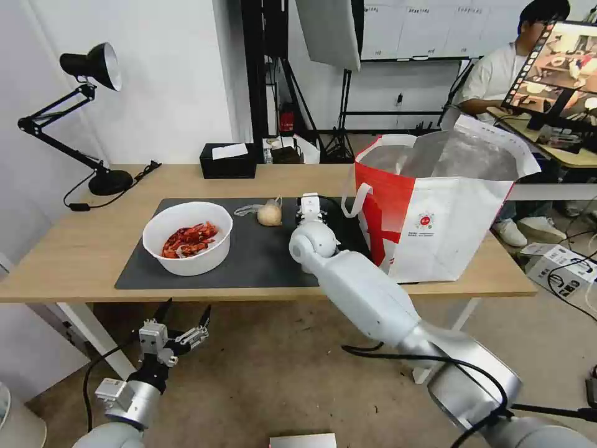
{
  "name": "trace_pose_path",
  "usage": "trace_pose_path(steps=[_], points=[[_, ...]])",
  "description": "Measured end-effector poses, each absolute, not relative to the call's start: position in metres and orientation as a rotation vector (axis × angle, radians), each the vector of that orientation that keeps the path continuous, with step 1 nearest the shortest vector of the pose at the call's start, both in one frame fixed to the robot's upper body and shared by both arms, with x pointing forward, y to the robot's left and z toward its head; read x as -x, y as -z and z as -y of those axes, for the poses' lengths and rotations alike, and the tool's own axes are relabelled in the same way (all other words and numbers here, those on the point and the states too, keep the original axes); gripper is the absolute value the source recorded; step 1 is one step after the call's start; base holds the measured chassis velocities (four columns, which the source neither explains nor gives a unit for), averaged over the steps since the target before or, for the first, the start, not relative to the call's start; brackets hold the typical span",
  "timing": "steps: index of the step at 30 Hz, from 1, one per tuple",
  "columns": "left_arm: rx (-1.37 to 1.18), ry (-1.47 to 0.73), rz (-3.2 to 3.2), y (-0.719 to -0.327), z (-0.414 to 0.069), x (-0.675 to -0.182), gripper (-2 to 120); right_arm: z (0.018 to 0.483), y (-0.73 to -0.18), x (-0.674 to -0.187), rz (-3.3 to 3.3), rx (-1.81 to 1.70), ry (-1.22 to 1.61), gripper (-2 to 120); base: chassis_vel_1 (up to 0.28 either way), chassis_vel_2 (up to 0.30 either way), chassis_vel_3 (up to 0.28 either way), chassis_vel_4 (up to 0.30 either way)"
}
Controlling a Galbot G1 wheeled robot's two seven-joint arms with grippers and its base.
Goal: Pick up the trash from the table and place it into the takeout bag.
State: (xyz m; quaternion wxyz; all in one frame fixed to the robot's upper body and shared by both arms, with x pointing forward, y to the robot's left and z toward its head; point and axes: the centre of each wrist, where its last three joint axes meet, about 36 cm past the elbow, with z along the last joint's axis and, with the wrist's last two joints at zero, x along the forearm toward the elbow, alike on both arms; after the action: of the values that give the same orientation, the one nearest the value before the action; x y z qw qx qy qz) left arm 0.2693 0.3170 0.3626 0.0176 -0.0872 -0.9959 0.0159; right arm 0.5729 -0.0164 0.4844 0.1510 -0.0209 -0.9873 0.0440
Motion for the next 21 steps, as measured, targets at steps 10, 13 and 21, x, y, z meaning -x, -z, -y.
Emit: trace_pose_path(steps=[10, 13, 21], points=[[0.265, -0.052, 3.097, -0.364, -0.315, -0.266, 100, 0.041, -0.469, -0.504, 3.139, 0.001, -0.214, 0, 0.000, 0.000, 0.000, 0.000], [0.266, -0.057, 3.096, -0.362, -0.312, -0.263, 100, 0.059, -0.464, -0.493, 3.268, -0.072, -0.246, 0, 0.000, 0.000, 0.000, 0.000], [0.272, -0.061, 3.100, -0.363, -0.310, -0.263, 100, 0.084, -0.489, -0.491, 3.519, -0.194, -0.222, 0, 0.000, 0.000, 0.000, 0.000]])
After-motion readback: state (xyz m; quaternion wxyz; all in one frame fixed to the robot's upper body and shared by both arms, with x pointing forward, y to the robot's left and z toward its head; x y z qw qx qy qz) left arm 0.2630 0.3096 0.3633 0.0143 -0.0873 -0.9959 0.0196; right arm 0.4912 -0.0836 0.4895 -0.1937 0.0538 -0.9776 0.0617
